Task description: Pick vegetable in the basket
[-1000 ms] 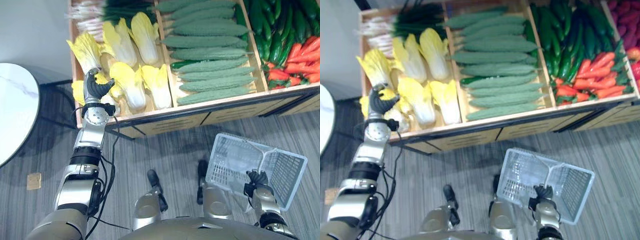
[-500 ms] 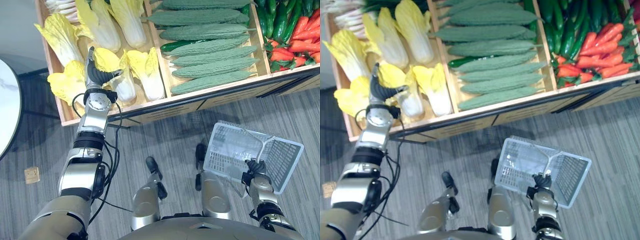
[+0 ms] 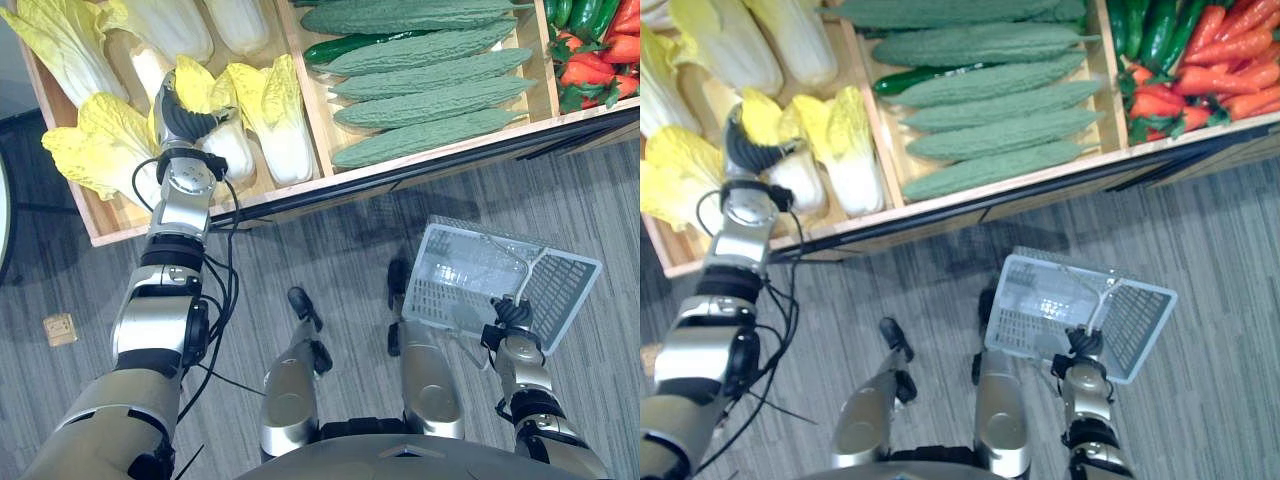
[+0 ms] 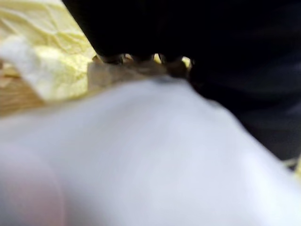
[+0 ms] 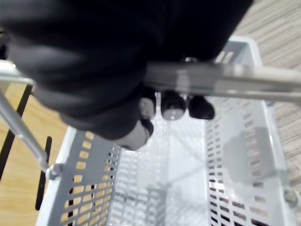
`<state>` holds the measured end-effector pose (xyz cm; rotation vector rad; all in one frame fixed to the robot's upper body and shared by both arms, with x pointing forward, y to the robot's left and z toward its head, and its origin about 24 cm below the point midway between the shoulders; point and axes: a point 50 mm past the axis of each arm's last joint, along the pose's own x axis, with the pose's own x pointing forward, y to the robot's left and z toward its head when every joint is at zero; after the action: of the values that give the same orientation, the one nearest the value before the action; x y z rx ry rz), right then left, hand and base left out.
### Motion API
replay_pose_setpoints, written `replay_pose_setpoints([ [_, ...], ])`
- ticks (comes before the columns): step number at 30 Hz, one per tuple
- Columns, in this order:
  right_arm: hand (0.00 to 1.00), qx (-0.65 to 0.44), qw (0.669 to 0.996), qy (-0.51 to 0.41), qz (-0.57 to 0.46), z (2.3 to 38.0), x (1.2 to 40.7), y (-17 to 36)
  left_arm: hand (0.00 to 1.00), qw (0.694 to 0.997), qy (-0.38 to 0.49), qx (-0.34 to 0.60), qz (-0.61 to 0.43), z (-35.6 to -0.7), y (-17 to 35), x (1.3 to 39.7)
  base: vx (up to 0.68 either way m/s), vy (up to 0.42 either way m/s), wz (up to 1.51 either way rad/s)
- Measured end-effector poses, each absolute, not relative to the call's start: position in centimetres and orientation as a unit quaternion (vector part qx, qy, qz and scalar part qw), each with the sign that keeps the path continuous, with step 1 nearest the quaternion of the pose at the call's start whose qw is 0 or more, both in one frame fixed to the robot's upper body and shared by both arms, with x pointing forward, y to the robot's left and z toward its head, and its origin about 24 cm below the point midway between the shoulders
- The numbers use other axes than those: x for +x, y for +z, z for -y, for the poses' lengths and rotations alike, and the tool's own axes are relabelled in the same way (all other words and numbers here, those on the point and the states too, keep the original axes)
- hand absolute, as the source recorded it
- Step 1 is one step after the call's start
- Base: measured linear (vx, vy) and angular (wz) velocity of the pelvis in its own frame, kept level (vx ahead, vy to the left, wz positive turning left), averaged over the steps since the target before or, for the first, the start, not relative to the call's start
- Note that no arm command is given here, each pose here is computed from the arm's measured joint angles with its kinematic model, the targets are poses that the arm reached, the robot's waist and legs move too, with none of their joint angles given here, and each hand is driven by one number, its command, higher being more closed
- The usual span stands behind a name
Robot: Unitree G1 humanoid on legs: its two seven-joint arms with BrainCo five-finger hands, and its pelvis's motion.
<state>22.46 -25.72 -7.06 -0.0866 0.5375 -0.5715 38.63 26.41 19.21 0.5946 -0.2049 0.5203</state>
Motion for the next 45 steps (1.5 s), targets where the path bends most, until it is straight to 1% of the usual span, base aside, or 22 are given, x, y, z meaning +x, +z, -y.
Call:
replay_pose_setpoints([
  [8,1.0,-0.04,0.924,-0.274,-0.263,25.5,22.5,-7.1,1.0,0.92,0.24,0.296,0.088,-26.0,19.2,38.9,0.04,-0.005,0.0],
  [12,1.0,-0.042,0.922,-0.277,-0.268,25.8,21.6,-7.4,1.0,0.922,0.228,0.3,0.085,-25.7,19.3,38.9,0.07,-0.006,0.19],
  [16,1.0,-0.039,0.915,-0.285,-0.284,26.3,20.3,-8.0,1.0,0.915,0.228,0.307,0.13,-25.6,20.8,38.1,0.07,0.002,0.21],
  [19,1.0,-0.026,0.907,-0.299,-0.295,26.7,19.3,-8.5,1.0,0.894,0.239,0.342,0.166,-26.3,22.1,36.8,0.06,0.004,0.15],
  [24,1.0,-0.021,0.882,-0.331,-0.334,28.0,15.7,-9.9,1.0,0.879,0.231,0.375,0.183,-26.2,21.2,35.3,0.04,-0.009,0.16],
  [26,1.0,-0.018,0.871,-0.349,-0.344,28.6,14.2,-10.2,1.0,0.877,0.218,0.383,0.192,-25.5,20.9,34.9,0.01,-0.003,0.19],
  [29,1.0,-0.018,0.863,-0.371,-0.342,29.4,13.0,-10.0,1.0,0.876,0.169,0.387,0.233,-22.6,20.7,34.4,-0.01,-0.001,0.08],
  [31,1.0,-0.02,0.871,-0.373,-0.319,29.7,13.8,-9.1,1.0,0.885,0.133,0.377,0.239,-20.5,19.5,34.3,-0.02,0.024,-0.34],
  [34,1.0,-0.034,0.892,-0.361,-0.271,29.6,16.4,-7.1,1.0,0.888,0.095,0.376,0.246,-19.0,17.8,32.8,-0.01,0.074,-1.04],
  [36,1.0,-0.051,0.908,-0.334,-0.248,28.7,18.0,-6.2,1.0,0.891,0.075,0.377,0.24,-19.0,16.4,31.4,0.08,0.045,-1.75],
  [38,1.0,-0.067,0.924,-0.305,-0.219,27.8,19.7,-5.0,1.0,0.902,0.057,0.366,0.22,-18.9,14.4,29.5,0.1,-0.028,-1.95],
  [39,1.0,-0.081,0.933,-0.286,-0.205,27.1,20.5,-4.4,1.0,0.91,0.047,0.354,0.21,-18.7,13.4,28.7,0.12,-0.12,-1.66],
  [40,1.0,-0.1,0.945,-0.257,-0.177,26.0,21.3,-3.3,1.0,0.928,0.026,0.322,0.188,-17.6,11.6,27.9,0.12,-0.128,-1.52],
  [42,1.0,-0.114,0.956,-0.224,-0.151,24.7,21.9,-2.3,1.0,0.947,0.007,0.278,0.159,-16.0,9.6,27.2,0.14,-0.154,-1.39],
  [43,1.0,-0.129,0.963,-0.194,-0.132,23.3,21.8,-1.7,1.0,0.961,-0.023,0.244,0.129,-13.9,7.7,26.7,0.22,-0.262,-1.24],
  [45,1.0,-0.134,0.971,-0.158,-0.121,21.8,21.7,-1.3,1.0,0.968,-0.052,0.224,0.097,-12.0,5.9,26.4,0.22,-0.277,-1.05],
])
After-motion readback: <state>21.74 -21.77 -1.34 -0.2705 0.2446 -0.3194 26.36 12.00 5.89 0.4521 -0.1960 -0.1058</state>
